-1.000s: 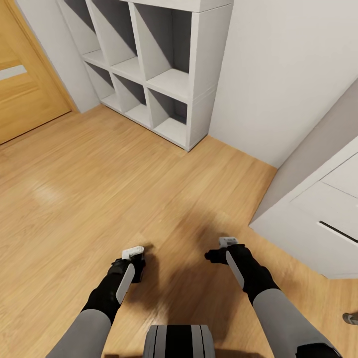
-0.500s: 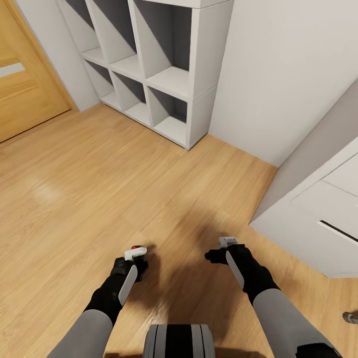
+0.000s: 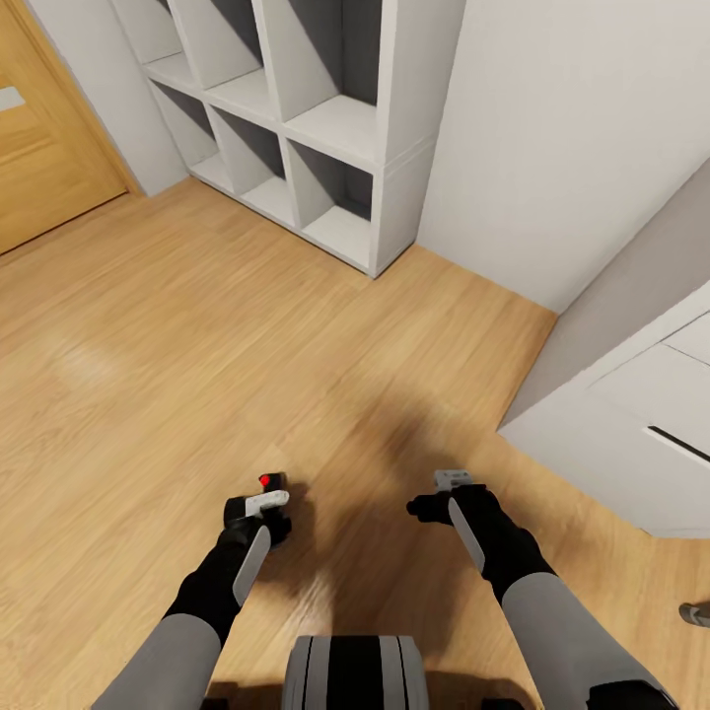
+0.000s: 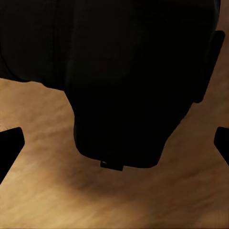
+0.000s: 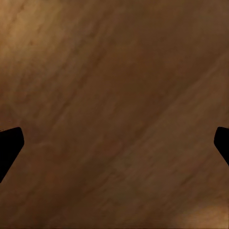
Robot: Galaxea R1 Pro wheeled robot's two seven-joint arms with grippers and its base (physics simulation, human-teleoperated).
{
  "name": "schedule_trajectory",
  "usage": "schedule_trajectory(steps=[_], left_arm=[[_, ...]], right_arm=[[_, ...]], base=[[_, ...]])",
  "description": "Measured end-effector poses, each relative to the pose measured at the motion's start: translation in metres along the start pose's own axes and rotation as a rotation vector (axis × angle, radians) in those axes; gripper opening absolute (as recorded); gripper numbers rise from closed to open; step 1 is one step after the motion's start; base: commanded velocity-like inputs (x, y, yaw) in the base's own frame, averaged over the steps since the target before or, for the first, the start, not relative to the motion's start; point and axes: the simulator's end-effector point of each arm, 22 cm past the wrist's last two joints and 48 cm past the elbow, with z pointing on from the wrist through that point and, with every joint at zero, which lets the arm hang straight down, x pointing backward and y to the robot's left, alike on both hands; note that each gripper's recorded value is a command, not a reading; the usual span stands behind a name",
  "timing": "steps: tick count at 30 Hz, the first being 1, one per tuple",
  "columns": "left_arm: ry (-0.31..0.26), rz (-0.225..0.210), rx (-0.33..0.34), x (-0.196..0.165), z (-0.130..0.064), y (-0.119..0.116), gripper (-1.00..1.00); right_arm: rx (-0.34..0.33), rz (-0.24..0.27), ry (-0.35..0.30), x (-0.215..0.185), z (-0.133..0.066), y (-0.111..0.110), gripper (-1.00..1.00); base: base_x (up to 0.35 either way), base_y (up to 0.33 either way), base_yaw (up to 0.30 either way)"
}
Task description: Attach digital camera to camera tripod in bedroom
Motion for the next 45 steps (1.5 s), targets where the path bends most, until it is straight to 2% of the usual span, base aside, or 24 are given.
schedule_trajectory(steps=[3,8,16,28,45], left_arm=[[0.013,0.002,-0.003,0.006,0.005,0.000,1.00],[-0.002,0.037,-0.019,0.007,0.011,0.012,1.00],[0.005,0.083,-0.012,0.011,0.006,-0.005,1.00],[0.010,0.152,-0.005,0.016,0.004,-0.015,1.00],[0.013,0.149,-0.020,0.020,0.008,-0.009,1.00]], right_arm=[[-0.001,0.002,0.011,0.005,0.006,0.000,1.00],[0.005,0.000,0.012,0.011,0.010,-0.003,1.00],[0.008,0.000,0.042,0.019,0.011,-0.005,1.00],[0.016,-0.007,0.002,0.011,0.011,-0.009,1.00],[0.059,-0.008,-0.002,0.009,0.011,-0.018,1.00]], base=[[0.000,0.000,0.000],[0.000,0.000,0.000],[0.000,0.000,0.000],[0.000,0.000,-0.024],[0.000,0.000,-0.044]])
